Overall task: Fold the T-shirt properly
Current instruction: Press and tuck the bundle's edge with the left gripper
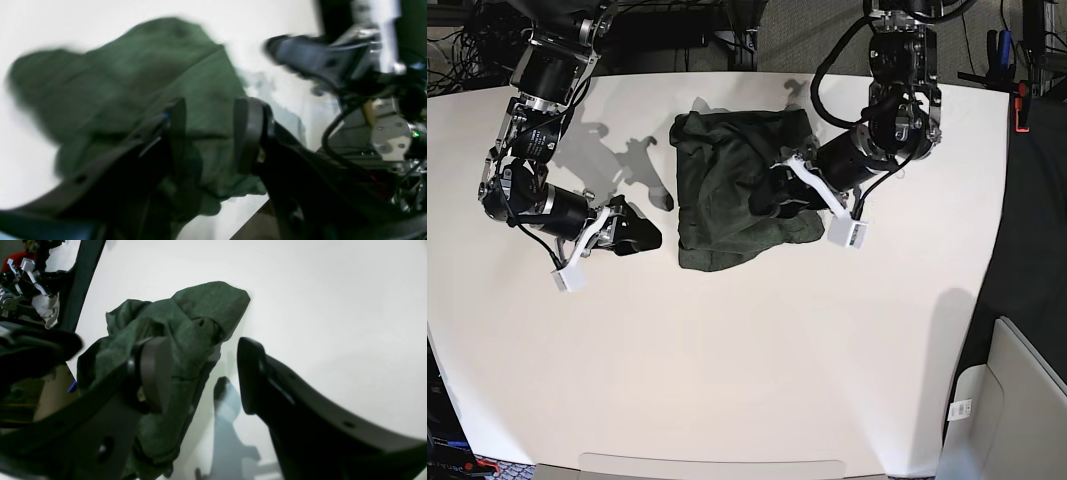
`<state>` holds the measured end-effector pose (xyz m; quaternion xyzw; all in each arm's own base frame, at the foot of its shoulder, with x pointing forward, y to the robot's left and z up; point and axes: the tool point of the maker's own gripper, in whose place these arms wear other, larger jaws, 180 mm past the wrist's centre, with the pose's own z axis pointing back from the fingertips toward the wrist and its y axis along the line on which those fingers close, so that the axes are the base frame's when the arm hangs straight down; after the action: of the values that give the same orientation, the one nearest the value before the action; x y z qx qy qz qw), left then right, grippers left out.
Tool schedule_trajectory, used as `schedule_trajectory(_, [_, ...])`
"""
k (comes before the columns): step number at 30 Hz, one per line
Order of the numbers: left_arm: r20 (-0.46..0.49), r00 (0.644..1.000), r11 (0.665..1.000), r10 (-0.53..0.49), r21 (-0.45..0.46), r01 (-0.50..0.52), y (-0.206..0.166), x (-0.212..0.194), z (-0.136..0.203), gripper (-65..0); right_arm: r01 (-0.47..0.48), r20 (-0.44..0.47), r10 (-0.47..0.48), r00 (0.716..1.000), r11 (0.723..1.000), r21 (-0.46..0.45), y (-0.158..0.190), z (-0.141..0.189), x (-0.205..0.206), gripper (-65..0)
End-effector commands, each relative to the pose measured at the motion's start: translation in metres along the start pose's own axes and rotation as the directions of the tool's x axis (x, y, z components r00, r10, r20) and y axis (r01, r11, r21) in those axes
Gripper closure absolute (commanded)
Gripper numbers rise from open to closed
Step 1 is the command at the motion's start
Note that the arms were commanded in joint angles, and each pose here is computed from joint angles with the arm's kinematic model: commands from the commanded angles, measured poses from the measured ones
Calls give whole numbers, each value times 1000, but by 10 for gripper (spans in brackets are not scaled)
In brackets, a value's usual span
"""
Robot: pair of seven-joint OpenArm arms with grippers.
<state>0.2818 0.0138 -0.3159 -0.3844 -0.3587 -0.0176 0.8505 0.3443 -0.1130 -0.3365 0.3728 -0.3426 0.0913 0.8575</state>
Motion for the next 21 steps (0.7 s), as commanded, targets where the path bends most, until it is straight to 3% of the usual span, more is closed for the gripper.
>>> schedule_trajectory(1, [5,1000,1000,-12,-20,12,-7,1,0,-241,-35,57,34,998,999,20,7,3,21,-324])
schedule_trajectory(9, [25,1000,998,10,-68,-8,-26,7,-16,-244,-31,61,30,998,999,18,6,5,21,-324])
schedule_trajectory(15, [45,999,998,21,-62,-18,-19,17,-26,-244,-30,62,29,998,999,19,7,4,21,-324])
schedule_trajectory(21, [-27,998,997,-60,-45,59,-26,2,-37,-241,-31,61,30,998,999,16,6,5,21,-324])
